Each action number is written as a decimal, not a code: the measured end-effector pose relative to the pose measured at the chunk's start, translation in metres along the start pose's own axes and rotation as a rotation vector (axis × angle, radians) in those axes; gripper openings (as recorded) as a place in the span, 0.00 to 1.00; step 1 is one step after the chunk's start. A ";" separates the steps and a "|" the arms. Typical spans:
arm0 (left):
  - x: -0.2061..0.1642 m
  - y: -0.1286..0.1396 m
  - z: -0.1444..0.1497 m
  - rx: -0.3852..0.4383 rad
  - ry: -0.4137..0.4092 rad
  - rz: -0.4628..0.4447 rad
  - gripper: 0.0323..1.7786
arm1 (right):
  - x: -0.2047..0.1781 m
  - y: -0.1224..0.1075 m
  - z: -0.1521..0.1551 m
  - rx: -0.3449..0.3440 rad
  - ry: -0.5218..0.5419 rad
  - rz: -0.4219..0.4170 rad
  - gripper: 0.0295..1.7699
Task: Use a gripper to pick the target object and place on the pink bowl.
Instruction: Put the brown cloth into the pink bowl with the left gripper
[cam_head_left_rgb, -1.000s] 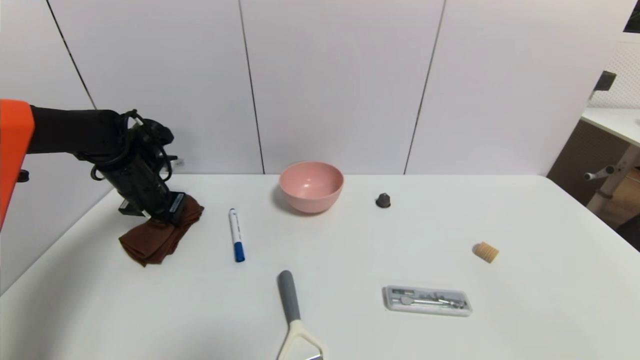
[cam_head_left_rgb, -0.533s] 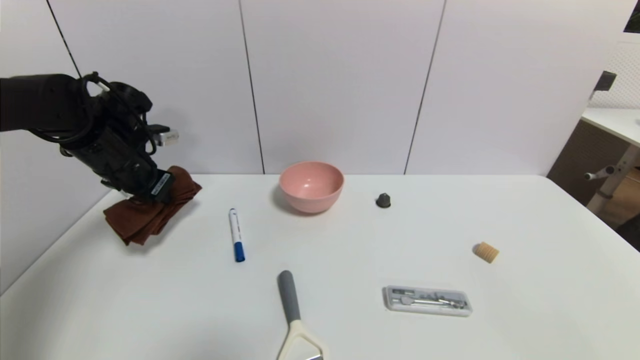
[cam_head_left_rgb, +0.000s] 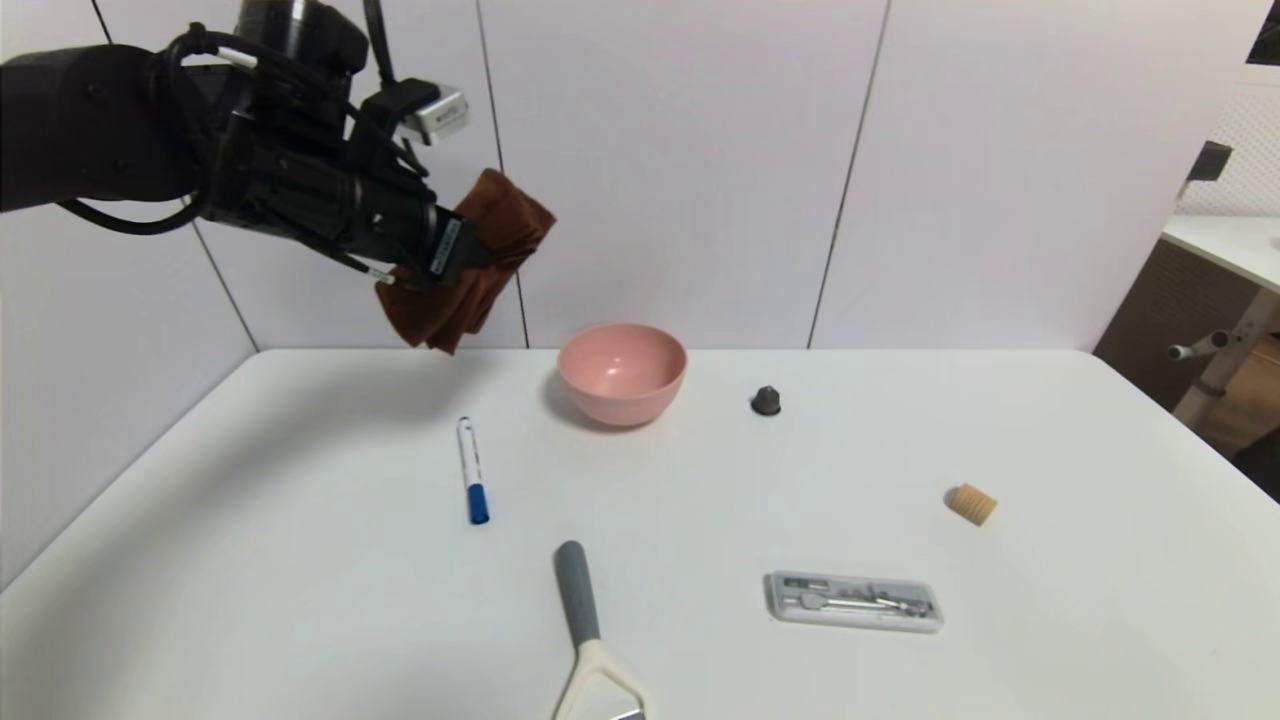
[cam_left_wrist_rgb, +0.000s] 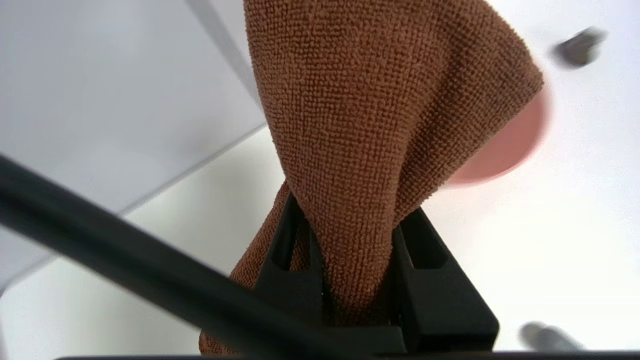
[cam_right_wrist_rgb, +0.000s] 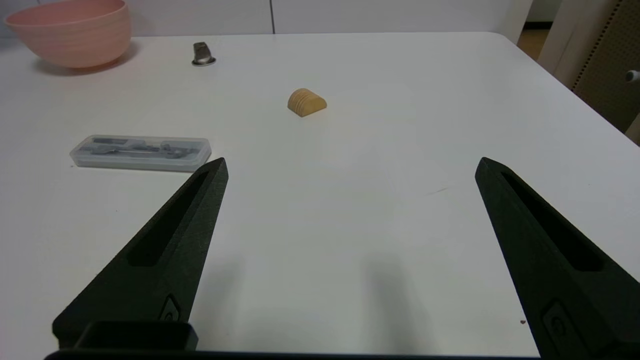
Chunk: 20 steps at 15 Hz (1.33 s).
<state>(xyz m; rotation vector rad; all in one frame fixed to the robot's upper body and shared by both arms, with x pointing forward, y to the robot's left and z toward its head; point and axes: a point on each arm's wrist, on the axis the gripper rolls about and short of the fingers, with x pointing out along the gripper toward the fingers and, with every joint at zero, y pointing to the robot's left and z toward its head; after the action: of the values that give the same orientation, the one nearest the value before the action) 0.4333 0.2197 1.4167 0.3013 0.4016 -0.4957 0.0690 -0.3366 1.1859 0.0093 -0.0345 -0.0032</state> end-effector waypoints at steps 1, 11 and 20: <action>0.004 -0.013 0.005 0.020 -0.029 -0.029 0.20 | 0.000 0.000 0.000 0.000 0.000 0.000 0.97; 0.075 -0.061 0.004 0.038 -0.139 -0.125 0.20 | 0.000 0.000 0.000 0.000 0.000 0.000 0.97; 0.125 -0.073 -0.016 -0.010 -0.143 -0.144 0.20 | 0.000 0.000 0.000 0.000 0.000 0.000 0.97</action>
<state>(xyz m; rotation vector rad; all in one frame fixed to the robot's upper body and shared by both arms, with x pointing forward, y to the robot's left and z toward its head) 0.4918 0.1149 1.3344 0.2267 0.2880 -0.6518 0.0690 -0.3366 1.1858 0.0090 -0.0343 -0.0033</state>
